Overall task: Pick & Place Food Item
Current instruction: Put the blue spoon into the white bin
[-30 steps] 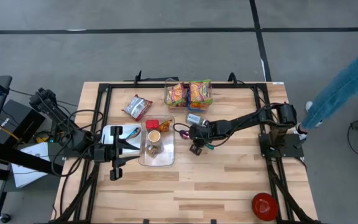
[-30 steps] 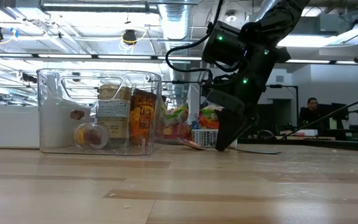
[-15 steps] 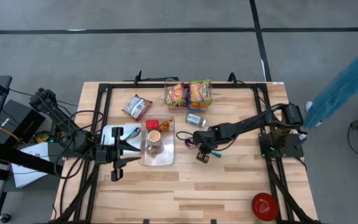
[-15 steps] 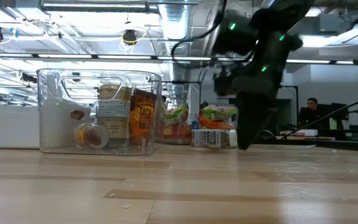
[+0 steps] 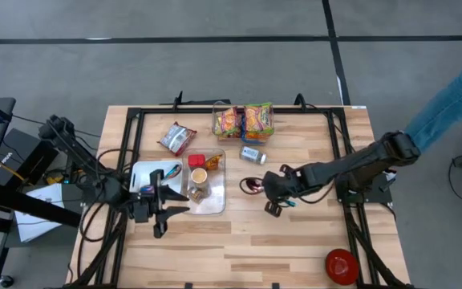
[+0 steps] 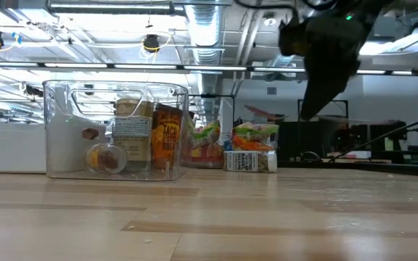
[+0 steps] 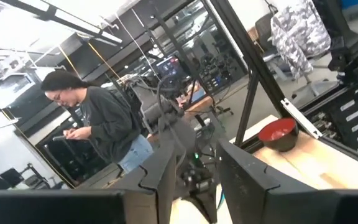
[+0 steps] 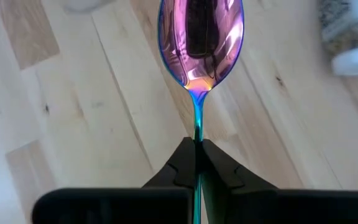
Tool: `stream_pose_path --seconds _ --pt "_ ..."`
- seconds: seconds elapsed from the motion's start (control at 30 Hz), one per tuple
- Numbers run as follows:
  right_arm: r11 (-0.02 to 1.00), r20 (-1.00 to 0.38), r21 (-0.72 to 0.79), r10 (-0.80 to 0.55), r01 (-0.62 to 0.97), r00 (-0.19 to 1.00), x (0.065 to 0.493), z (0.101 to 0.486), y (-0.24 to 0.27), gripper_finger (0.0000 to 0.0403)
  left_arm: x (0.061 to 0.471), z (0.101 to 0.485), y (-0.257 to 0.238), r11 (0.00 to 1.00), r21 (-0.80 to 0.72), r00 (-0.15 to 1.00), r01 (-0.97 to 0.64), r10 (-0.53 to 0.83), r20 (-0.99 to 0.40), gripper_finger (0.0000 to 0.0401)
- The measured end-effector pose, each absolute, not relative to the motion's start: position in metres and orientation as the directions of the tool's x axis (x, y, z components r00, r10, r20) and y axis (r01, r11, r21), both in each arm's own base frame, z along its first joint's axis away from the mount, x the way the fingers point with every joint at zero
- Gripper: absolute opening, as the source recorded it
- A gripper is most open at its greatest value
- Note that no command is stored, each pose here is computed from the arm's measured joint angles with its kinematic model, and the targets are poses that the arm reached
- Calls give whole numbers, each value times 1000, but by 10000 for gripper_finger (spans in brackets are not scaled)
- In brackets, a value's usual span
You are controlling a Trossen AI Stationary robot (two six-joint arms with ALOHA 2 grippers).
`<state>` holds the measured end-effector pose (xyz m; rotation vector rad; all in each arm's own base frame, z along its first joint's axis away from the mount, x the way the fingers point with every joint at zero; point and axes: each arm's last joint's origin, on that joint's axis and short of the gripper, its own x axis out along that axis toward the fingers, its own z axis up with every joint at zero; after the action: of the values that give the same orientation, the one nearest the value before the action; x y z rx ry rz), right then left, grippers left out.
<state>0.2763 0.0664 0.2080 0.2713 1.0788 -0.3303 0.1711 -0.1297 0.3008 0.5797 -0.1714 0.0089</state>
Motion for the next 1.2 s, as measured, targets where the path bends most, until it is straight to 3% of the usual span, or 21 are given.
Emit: stream_pose_path --seconds 0.23,0.43,0.6,0.77,1.2 --pt "910 -893 32 -160 414 420 256 220 83 1 191 291 -147 763 645 996 -44 -16 87 172" --pt "944 -839 70 -120 323 531 257 231 94 0 228 269 -174 508 861 996 23 60 -62 213" --pt "968 -784 94 -71 231 616 262 239 101 0 270 265 -188 423 906 988 29 127 -91 213" --pt "974 -778 97 -54 205 626 262 240 104 0 308 247 -189 335 935 964 115 190 -187 212" --pt "977 -770 103 -40 187 637 263 241 105 0 362 217 -174 342 917 953 205 145 -267 184"
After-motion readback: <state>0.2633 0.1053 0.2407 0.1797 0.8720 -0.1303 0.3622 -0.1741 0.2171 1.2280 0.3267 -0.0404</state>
